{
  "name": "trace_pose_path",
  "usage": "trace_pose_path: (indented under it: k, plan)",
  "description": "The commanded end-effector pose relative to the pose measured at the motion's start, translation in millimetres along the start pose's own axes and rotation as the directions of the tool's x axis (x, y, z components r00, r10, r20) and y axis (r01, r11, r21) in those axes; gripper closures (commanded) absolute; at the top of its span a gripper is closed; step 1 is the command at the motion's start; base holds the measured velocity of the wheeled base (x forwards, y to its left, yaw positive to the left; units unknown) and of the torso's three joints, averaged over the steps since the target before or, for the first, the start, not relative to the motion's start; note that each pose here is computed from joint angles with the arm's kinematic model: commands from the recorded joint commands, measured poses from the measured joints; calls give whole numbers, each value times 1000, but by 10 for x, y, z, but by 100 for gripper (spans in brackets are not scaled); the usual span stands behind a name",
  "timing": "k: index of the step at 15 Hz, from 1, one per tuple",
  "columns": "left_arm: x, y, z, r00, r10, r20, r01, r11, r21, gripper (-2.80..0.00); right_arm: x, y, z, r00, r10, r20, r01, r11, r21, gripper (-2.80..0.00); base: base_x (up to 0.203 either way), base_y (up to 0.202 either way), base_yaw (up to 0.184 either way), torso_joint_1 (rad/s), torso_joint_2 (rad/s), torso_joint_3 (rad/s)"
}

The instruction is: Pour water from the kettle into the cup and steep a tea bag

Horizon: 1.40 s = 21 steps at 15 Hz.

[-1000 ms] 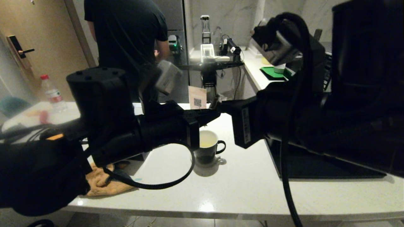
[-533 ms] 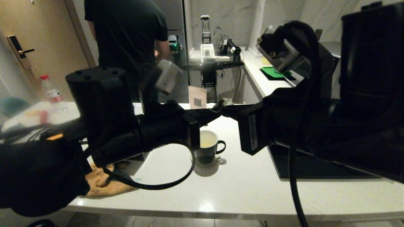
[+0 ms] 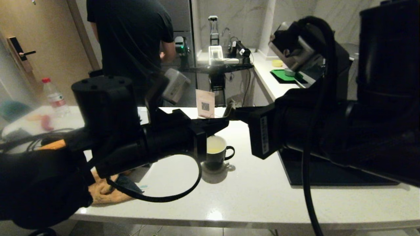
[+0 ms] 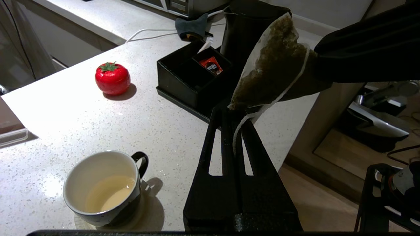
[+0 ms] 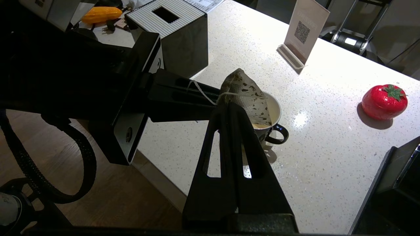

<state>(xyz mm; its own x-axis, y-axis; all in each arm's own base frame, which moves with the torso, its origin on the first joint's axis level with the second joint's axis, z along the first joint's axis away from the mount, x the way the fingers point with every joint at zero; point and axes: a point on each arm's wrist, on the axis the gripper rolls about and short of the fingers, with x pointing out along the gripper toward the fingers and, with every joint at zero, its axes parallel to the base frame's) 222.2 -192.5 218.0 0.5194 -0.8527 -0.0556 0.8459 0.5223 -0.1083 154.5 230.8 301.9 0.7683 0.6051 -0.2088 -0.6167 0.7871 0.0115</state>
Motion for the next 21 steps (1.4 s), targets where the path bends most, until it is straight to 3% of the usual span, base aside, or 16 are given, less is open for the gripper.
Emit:
trace_pose_path:
  k: [1,12,21]
  plan:
    - [-4,-2,6,1000,-2,5,2,1000,1,0,-32,-8,14,1000,0,5,0,1000,2,0,0,0,0,0,0,0]
    - [32,4,86,999,-3,32,3,1000,7,0,-92,-1,-9,1000,10,-19,-11,999,-39,0,0,0,0,0,0,0]
    - [42,12,126,999,-2,45,1,1000,11,0,-94,57,-248,996,32,-88,-38,997,-65,0,0,0,0,0,0,0]
